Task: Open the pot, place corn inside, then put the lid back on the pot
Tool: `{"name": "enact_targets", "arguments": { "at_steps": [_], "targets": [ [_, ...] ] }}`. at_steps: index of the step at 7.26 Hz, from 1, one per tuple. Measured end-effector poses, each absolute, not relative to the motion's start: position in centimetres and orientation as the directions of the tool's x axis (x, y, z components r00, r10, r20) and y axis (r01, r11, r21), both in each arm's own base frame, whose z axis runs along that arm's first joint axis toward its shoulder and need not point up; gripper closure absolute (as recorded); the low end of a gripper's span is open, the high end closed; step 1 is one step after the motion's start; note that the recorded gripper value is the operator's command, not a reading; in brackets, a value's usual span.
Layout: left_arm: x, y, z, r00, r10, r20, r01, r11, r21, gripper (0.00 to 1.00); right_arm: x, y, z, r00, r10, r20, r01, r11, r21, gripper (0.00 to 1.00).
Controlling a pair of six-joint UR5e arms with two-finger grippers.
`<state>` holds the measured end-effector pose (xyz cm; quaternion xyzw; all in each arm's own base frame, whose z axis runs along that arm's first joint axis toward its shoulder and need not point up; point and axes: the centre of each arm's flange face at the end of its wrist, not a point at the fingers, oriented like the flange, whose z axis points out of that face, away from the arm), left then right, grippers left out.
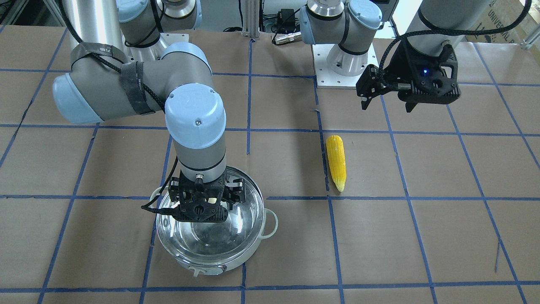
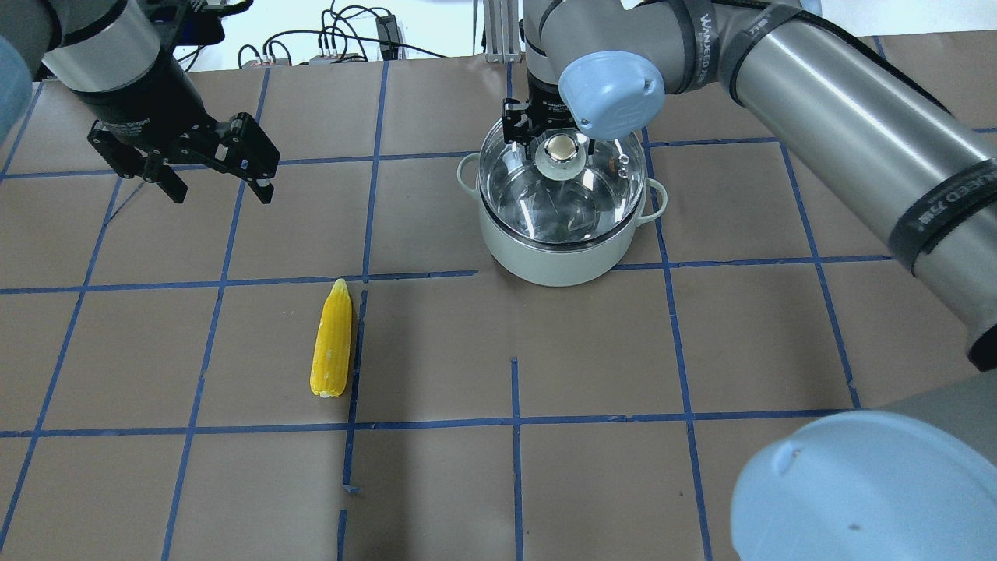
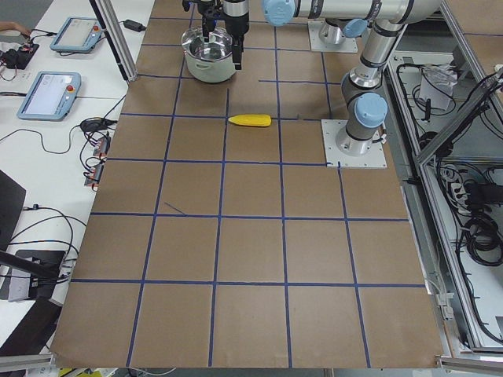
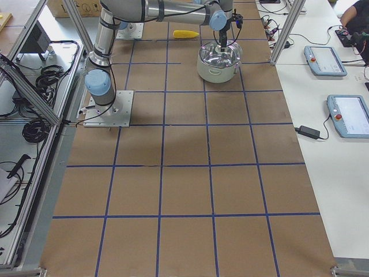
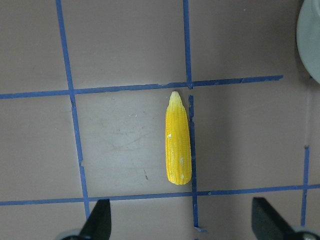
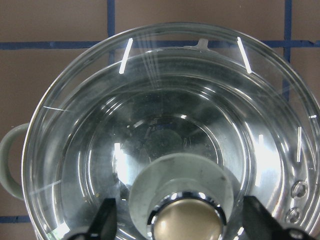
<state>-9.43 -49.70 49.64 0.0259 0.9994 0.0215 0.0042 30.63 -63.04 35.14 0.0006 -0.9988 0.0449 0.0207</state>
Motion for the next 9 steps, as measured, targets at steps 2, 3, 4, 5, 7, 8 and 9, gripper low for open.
{"name": "enact_targets", "arguments": {
  "at_steps": [2,3,4,5,7,8,9],
  "targets": [
    [-9.4,-49.8,49.5,-0.999,0.052,-0.006,0.052,0.998,0.046,0.00,30.5,-63.0,35.5,-0.999,0.002,0.042,-0.002,0.996,-0.093,0.52],
    [-9.5,-49.8,49.5,-0.999,0.052,-0.005,0.052,0.998,0.046,0.00,30.4,-63.1,35.6,-0.999,0.001,0.043,-0.003,0.996,-0.092,0.62],
    [-9.5,-49.8,49.5,-0.999,0.052,-0.005,0.051,0.998,0.046,0.00,30.4,-63.1,35.7,-0.999,-0.004,0.044,-0.008,0.996,-0.093,0.65],
    [-9.4,-49.9,49.6,-0.999,0.050,-0.005,0.050,0.998,0.045,0.00,30.3,-63.1,35.9,-0.999,-0.012,0.044,-0.016,0.995,-0.096,0.67],
    [-9.1,-49.7,49.8,-0.999,0.043,-0.003,0.043,0.997,0.061,0.00,30.2,-63.1,36.6,-0.999,-0.016,0.048,-0.021,0.995,-0.096,0.67],
    [-8.9,-49.3,49.5,-0.999,0.040,-0.003,0.040,0.996,0.074,0.00,29.6,-62.9,37.7,-0.999,-0.011,0.050,-0.016,0.996,-0.086,0.67],
    [-8.6,-49.0,48.0,-0.999,0.037,0.003,0.038,0.994,0.105,0.00,28.2,-62.8,39.6,-0.999,0.002,0.051,-0.002,0.998,-0.066,0.67]
  ]
}}
